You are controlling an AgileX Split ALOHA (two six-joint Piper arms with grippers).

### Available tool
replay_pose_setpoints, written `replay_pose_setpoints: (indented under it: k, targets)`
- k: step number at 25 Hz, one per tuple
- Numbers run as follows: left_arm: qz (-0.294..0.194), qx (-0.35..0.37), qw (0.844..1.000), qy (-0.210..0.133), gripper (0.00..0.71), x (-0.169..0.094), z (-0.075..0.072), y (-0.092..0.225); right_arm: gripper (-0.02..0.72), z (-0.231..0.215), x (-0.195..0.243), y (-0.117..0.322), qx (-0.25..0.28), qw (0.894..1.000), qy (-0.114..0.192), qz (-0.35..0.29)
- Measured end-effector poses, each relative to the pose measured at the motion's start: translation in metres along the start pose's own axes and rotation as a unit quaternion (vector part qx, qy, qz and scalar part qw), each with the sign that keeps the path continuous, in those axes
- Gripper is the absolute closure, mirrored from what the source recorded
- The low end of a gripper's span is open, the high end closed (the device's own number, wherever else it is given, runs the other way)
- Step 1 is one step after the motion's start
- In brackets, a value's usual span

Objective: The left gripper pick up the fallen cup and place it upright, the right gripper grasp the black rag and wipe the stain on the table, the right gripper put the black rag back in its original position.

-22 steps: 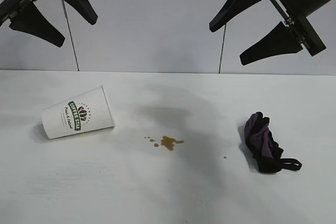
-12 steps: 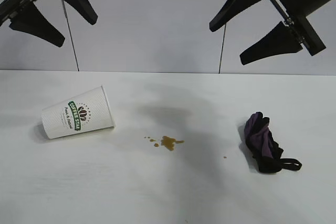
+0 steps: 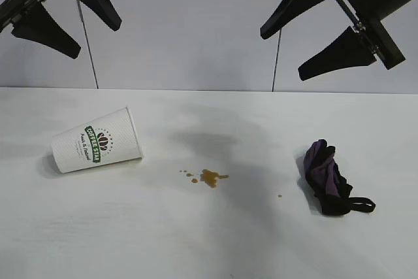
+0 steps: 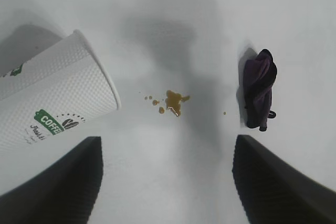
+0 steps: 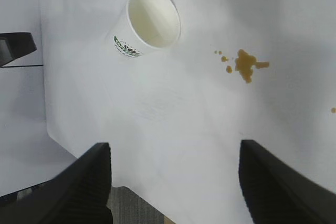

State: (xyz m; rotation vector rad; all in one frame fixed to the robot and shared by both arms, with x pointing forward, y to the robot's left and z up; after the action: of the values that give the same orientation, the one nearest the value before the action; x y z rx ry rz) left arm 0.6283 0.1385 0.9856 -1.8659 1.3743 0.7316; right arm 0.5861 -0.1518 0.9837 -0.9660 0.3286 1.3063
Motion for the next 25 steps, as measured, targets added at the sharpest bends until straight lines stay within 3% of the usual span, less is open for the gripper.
replay_pose_setpoints:
  k: [10,15,21,25]
  targets:
    - [-0.022,-0.042,0.997,0.059,0.203,-0.001,-0.021,-0.009,0.231,0.000,0.000,0.000,0.000,1.000,0.000,0.000]
    - [-0.025,-0.016,0.998,0.061,0.200,-0.001,-0.022,-0.009,0.231,0.000,0.000,0.000,0.000,1.000,0.000,0.000]
    - [-0.019,0.023,0.998,0.061,0.055,-0.001,-0.022,-0.006,0.231,0.000,0.000,0.000,0.000,1.000,0.000,0.000]
    - [-0.001,0.057,0.996,0.061,0.023,-0.001,-0.022,0.001,0.231,0.000,0.000,0.000,0.000,1.000,0.001,-0.001]
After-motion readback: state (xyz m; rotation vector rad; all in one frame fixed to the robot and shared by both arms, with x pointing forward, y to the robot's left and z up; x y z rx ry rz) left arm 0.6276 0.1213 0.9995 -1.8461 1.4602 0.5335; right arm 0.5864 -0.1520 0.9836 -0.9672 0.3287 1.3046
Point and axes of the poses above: a point on each arm's last joint axis where the gripper is mounted, x pointing out along that axis toward the gripper, z along the wrist's bending axis when the last joint is at zero, y = z × x, the point moved 9 cm from there along x, pointing out along that axis toward the gripper, and after that the axes turned 13 degrees about -x, right-handed, at the moved point
